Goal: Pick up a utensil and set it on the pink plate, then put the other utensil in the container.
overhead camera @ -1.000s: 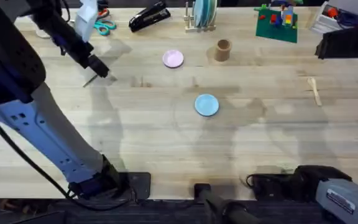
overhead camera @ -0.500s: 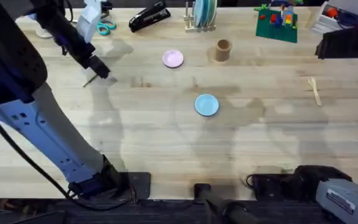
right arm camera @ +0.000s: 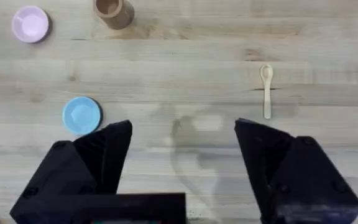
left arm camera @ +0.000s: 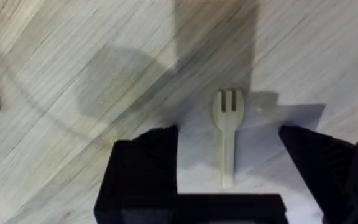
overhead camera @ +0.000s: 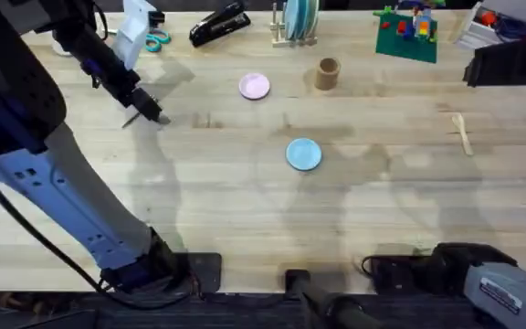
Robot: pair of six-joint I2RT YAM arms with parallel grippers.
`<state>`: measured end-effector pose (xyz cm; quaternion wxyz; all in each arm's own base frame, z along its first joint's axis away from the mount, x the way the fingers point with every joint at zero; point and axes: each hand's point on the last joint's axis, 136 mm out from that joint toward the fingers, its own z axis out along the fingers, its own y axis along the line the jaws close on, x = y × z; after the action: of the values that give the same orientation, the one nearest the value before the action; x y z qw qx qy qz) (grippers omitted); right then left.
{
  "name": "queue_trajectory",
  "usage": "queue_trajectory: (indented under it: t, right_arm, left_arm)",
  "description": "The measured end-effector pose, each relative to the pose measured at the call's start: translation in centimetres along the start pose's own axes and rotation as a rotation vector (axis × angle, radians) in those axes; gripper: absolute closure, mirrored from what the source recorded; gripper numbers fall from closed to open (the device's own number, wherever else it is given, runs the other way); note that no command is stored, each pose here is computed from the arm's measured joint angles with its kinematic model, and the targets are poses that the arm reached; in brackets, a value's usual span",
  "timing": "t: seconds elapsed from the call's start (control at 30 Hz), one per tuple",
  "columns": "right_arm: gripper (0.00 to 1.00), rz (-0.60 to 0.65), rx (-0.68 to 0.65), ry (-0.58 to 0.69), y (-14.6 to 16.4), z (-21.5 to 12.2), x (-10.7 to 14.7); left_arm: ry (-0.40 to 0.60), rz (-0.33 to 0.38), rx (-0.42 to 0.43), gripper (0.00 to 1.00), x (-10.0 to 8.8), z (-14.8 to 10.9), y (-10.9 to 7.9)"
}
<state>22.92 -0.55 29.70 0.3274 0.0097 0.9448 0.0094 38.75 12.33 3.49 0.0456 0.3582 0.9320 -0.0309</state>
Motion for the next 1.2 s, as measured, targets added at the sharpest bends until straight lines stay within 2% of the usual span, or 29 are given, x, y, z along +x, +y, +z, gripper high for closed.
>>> queue_trajectory:
  t: [1.1, 1.17, 1.2]
  right_arm:
    - [0.007, 0.000, 0.000, 0.000, 0.00, 0.00, 0.01]
    - [0.007, 0.000, 0.000, 0.000, 0.00, 0.00, 0.01]
    - [0.007, 0.000, 0.000, 0.000, 0.00, -0.01, 0.01]
  left_arm:
    - [0.028, 0.017, 0.000, 0.007, 0.30, 0.04, -0.22]
    - [0.033, 0.019, 0.000, 0.110, 0.40, 0.04, -0.21]
    - [0.036, 0.019, 0.000, 0.127, 0.44, 0.03, -0.22]
